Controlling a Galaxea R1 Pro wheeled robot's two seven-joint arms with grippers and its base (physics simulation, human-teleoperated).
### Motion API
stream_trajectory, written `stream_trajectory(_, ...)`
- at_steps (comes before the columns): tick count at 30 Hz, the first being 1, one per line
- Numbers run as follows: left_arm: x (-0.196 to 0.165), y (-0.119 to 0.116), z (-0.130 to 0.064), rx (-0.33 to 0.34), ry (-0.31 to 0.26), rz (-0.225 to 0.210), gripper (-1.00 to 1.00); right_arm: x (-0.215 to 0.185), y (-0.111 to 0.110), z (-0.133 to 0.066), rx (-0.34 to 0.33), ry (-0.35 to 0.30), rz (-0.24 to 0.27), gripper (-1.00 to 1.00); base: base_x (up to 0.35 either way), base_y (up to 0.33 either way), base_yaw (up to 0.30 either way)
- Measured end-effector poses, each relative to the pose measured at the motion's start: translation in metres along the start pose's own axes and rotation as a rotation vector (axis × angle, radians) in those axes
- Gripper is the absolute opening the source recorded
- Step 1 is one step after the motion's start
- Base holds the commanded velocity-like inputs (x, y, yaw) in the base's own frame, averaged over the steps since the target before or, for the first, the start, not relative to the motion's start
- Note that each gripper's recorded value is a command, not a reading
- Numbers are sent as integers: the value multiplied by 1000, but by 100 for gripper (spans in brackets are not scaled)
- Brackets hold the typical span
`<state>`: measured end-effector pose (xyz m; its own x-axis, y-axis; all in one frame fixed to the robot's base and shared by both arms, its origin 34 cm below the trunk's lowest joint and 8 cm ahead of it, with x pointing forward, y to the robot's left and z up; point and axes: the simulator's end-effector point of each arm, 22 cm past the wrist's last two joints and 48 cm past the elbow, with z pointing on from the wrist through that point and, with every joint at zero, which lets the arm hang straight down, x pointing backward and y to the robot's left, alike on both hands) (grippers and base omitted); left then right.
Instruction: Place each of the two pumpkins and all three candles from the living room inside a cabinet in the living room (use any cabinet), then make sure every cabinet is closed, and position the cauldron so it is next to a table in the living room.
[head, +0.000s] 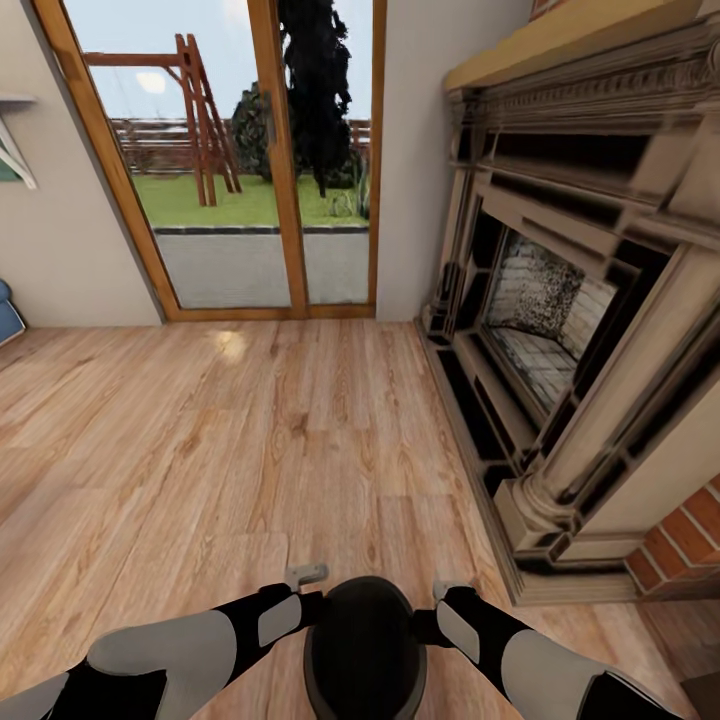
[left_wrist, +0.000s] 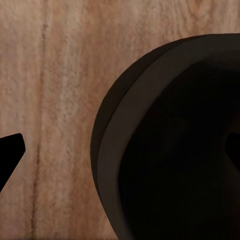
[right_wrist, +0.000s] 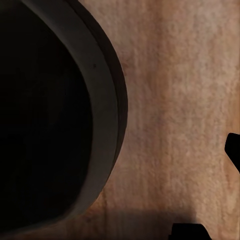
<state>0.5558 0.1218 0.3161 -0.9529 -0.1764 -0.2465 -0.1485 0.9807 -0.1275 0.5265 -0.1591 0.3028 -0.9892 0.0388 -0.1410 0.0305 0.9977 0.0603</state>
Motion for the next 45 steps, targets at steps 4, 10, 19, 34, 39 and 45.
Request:
stream_trajectory(4, 4, 1, 8, 1, 0, 1, 100, 3, -1, 8, 1, 0, -3, 100, 0, 0, 0)
stream_trajectory(10, 10, 3, 20, 1, 0, 1, 100, 7, -2, 21, 2, -1, -5, 100, 0, 0, 0)
stream_trajectory(19, 20, 6, 37, 2, 1, 0, 100, 14, -4, 39, 6, -6, -8, 100, 0, 0, 0)
stream_trajectory(34, 45, 17, 69, -6, 17, 2, 100, 27, -9, 71, 17, -5, -10, 100, 0, 0, 0)
stream_trajectory(39, 51, 20, 79, -9, 19, 5, 100, 31, -12, 82, 20, -7, -9, 100, 0, 0, 0)
stream_trajectory(45, 59, 22, 91, -8, 22, 8, 100, 36, -14, 95, 21, -7, -8, 100, 0, 0, 0)
